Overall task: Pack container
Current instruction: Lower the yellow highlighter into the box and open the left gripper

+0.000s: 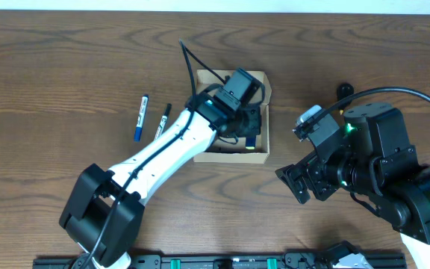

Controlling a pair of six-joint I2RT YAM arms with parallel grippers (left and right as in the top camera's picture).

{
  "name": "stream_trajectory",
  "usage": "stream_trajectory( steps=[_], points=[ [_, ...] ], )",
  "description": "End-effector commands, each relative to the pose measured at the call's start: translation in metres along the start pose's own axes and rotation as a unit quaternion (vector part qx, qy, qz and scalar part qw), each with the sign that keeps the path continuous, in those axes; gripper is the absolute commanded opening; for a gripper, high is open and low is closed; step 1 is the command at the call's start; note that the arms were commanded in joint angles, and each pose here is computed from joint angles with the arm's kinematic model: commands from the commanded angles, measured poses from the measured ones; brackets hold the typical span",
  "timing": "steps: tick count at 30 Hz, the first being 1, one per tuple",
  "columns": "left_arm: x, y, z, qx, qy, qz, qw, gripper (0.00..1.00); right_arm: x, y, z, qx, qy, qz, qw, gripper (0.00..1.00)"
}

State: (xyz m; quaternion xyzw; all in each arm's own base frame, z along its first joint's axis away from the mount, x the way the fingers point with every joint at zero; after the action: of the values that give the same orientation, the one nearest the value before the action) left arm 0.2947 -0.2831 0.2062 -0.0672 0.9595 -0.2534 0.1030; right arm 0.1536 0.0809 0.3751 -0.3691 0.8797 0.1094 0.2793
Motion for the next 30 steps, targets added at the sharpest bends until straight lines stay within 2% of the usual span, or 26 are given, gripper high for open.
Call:
stream_trajectory(
  steps=[1, 10, 22, 23, 25, 26, 29, 30],
  points=[
    [0.006, -0.002, 0.006, -0.03, -0.024, -0.03, 0.999, 0.06, -0.001, -0.001, -0.002, 0.001, -0.004, 0.005, 1.0, 0.99],
    [0.003, -0.005, 0.015, -0.033, -0.049, -0.034, 0.998, 0.06, -0.001, -0.001, -0.002, 0.001, -0.004, 0.005, 1.0, 0.99],
    [0.002, -0.008, 0.027, -0.014, -0.042, -0.031, 0.999, 0.08, -0.001, -0.001, -0.002, 0.001, -0.004, 0.005, 1.0, 0.99],
    [0.001, -0.009, 0.027, -0.012, -0.042, -0.031, 0.999, 0.15, -0.001, -0.001, -0.002, 0.001, -0.004, 0.005, 1.0, 0.99],
    [0.001, -0.009, 0.027, -0.012, -0.042, -0.031, 0.999, 0.38, -0.001, -0.001, -0.002, 0.001, -0.004, 0.005, 1.0, 0.99],
    [0.001, -0.009, 0.027, -0.012, -0.042, -0.031, 0.999, 0.45, -0.001, -0.001, -0.002, 0.001, -0.004, 0.005, 1.0, 0.99],
    [0.001, -0.01, 0.027, -0.008, -0.04, -0.031, 0.999, 0.6, -0.001, -0.001, -0.002, 0.001, -0.004, 0.005, 1.0, 0.99],
    [0.002, -0.01, 0.027, -0.004, -0.038, -0.031, 0.999, 0.6, -0.001, -0.001, -0.002, 0.001, -0.004, 0.005, 1.0, 0.99]
  ],
)
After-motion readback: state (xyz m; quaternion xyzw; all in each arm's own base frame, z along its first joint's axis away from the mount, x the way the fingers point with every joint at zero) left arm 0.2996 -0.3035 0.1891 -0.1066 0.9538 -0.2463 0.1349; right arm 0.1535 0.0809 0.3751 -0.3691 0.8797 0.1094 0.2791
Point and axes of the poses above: each gripper's point midway between its finger pads, its own z axis out along the fingers, its own y axis along the line the jaws close on, x = y × z, the point moved 10 cm from there along -z, back along the fingers, and after that the axes turned 11 degrees about -z, right-handed, at the moved point
